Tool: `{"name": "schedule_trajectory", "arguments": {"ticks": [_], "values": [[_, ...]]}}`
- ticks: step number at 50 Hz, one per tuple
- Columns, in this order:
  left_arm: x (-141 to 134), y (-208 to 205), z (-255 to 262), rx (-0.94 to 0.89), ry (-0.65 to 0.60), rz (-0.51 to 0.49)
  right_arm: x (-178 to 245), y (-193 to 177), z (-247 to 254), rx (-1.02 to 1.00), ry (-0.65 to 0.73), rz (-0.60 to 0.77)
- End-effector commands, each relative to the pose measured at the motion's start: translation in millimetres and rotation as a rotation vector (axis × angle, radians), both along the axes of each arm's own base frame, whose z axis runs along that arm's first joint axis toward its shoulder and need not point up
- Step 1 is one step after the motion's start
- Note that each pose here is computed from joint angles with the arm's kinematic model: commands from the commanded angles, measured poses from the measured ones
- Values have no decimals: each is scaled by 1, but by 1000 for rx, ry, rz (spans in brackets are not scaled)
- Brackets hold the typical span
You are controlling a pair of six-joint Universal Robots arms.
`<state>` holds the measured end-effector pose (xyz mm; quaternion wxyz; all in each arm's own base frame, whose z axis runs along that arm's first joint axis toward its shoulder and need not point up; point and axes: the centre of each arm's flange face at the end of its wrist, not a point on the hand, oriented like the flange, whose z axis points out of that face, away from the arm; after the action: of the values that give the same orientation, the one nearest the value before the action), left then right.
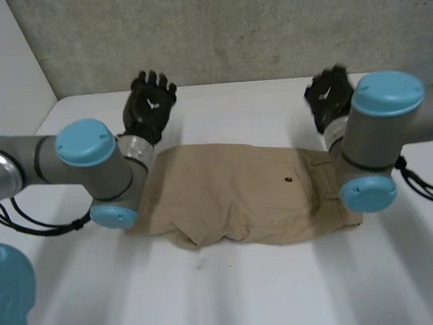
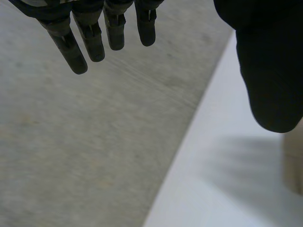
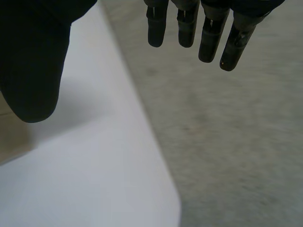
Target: Fold the shorts.
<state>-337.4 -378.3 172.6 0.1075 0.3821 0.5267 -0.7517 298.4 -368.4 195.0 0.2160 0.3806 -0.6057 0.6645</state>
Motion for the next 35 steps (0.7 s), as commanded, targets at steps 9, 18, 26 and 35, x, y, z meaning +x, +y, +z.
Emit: {"name": "schedule_trajectory", "arguments": {"ticks": [9, 18, 26, 35], "values": [[39, 56, 66, 101, 180, 39, -34, 64, 73, 138, -309, 75], [68, 101, 55, 337, 297, 57, -71, 107, 33, 483, -430, 39], [80, 125, 45, 426, 353, 68, -92, 121, -16, 617, -471, 45], [86, 136, 32, 470, 335, 80, -94, 117, -48, 592, -465, 42]]}}
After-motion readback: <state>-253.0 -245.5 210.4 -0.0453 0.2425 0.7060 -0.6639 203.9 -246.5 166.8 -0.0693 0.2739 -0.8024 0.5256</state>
